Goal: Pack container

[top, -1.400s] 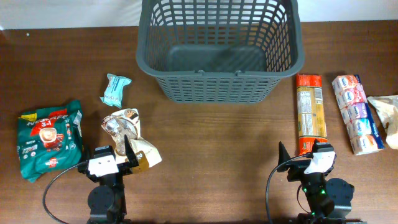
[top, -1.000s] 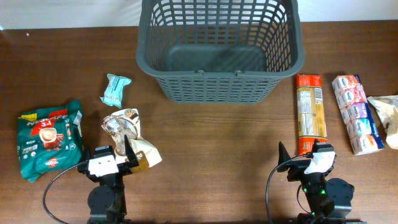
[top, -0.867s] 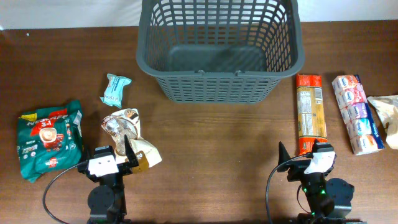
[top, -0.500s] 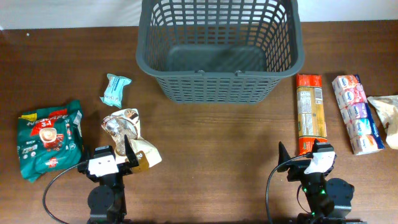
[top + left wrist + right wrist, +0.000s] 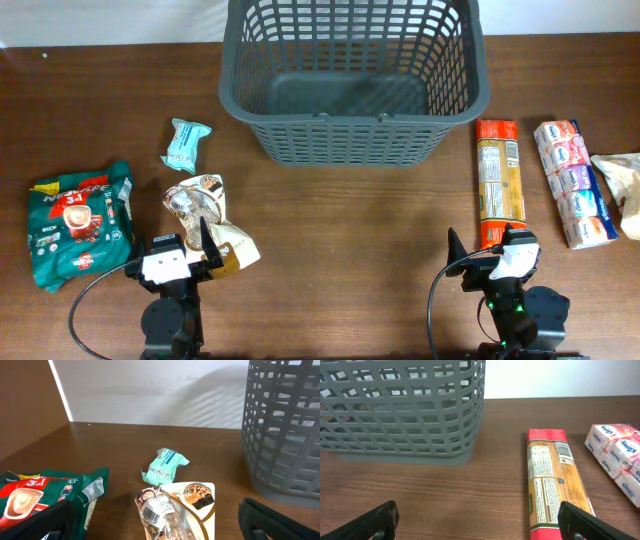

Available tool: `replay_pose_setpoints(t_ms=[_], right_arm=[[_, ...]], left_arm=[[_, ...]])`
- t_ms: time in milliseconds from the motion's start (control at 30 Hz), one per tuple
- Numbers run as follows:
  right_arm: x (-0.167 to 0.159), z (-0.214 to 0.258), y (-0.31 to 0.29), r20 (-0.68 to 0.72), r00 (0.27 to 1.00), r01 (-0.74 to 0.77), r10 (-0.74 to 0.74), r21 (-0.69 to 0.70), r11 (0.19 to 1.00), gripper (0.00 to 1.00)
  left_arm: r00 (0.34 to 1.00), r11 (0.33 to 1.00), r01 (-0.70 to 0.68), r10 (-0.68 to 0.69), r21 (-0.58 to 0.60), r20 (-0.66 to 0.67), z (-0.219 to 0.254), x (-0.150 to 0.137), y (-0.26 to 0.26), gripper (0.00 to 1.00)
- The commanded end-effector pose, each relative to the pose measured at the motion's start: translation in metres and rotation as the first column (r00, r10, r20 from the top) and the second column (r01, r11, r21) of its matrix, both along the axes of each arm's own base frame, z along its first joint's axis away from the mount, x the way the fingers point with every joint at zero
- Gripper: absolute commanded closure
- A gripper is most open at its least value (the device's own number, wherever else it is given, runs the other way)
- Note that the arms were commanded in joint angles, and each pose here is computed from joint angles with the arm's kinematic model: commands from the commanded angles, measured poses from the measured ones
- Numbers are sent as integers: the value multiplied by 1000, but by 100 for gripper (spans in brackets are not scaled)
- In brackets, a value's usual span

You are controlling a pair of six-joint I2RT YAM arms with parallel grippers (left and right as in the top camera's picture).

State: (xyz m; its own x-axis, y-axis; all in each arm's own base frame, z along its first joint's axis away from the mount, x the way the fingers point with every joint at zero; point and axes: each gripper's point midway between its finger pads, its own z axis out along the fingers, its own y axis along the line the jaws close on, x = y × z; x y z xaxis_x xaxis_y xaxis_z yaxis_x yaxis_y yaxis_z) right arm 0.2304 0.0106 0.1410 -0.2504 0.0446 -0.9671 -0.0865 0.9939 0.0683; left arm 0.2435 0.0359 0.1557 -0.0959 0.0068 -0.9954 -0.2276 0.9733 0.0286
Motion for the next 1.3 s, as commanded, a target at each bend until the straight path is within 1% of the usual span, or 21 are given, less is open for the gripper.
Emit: replay_pose_setpoints(t_ms=[0, 200, 267, 400, 433, 533, 667, 767, 833, 933, 1033, 1067, 1167, 1200, 1267], right_arm=[[0, -2, 3, 0, 1000, -12, 12, 2, 1000, 1], [0, -2, 3, 0, 1000, -12, 12, 2, 1000, 1], [0, -2, 3, 0, 1000, -12, 12, 2, 1000, 1], [0, -2, 3, 0, 1000, -12, 12, 2, 1000, 1], [0, -2, 3, 0, 1000, -12, 12, 2, 1000, 1], [0, -2, 3, 0, 1000, -12, 12, 2, 1000, 1], [0, -2, 3, 0, 1000, -12, 12, 2, 1000, 1], [0, -2, 3, 0, 1000, -12, 12, 2, 1000, 1], [0, -2, 3, 0, 1000, -12, 12, 2, 1000, 1], [0, -2, 3, 0, 1000, -12, 12, 2, 1000, 1], [0, -2, 3, 0, 1000, -12, 12, 2, 1000, 1], [0, -2, 3, 0, 1000, -12, 12, 2, 1000, 1], [0, -2, 3, 0, 1000, -12, 12, 2, 1000, 1], [0, -2, 3, 0, 1000, -12, 12, 2, 1000, 1], [0, -2, 3, 0, 1000, -12, 12, 2, 1000, 1]], left_arm=[[999, 999, 48, -48, -8, 5, -1, 2, -8, 1], [972, 971, 235, -236, -29, -17, -7, 4, -41, 1], [952, 951, 305, -307, -55, -19, -9, 3, -54, 1], [917, 892, 377, -397, -248, -33, -17, 1, -74, 1], [911, 869, 365, -408, -335, -65, -23, -2, -78, 1], [904, 852, 306, -400, -424, -150, -22, -8, -78, 1], [904, 861, 275, -383, -428, -188, 25, -7, -75, 1], [907, 884, 204, -332, -421, -258, 65, -5, -66, 1], [887, 906, 179, -318, -385, -336, 90, -3, -62, 1], [833, 926, 189, -327, -327, -445, 125, 2, -62, 1], [802, 929, 178, -328, -323, -500, 153, 5, -62, 1], [794, 923, 183, -341, -338, -503, 164, 6, -65, 1], [776, 901, 225, -396, -372, -491, 180, 6, -75, 1], [775, 905, 227, -392, -360, -495, 181, 5, -74, 1], [780, 934, 181, -328, -310, -533, 176, 3, -62, 1]])
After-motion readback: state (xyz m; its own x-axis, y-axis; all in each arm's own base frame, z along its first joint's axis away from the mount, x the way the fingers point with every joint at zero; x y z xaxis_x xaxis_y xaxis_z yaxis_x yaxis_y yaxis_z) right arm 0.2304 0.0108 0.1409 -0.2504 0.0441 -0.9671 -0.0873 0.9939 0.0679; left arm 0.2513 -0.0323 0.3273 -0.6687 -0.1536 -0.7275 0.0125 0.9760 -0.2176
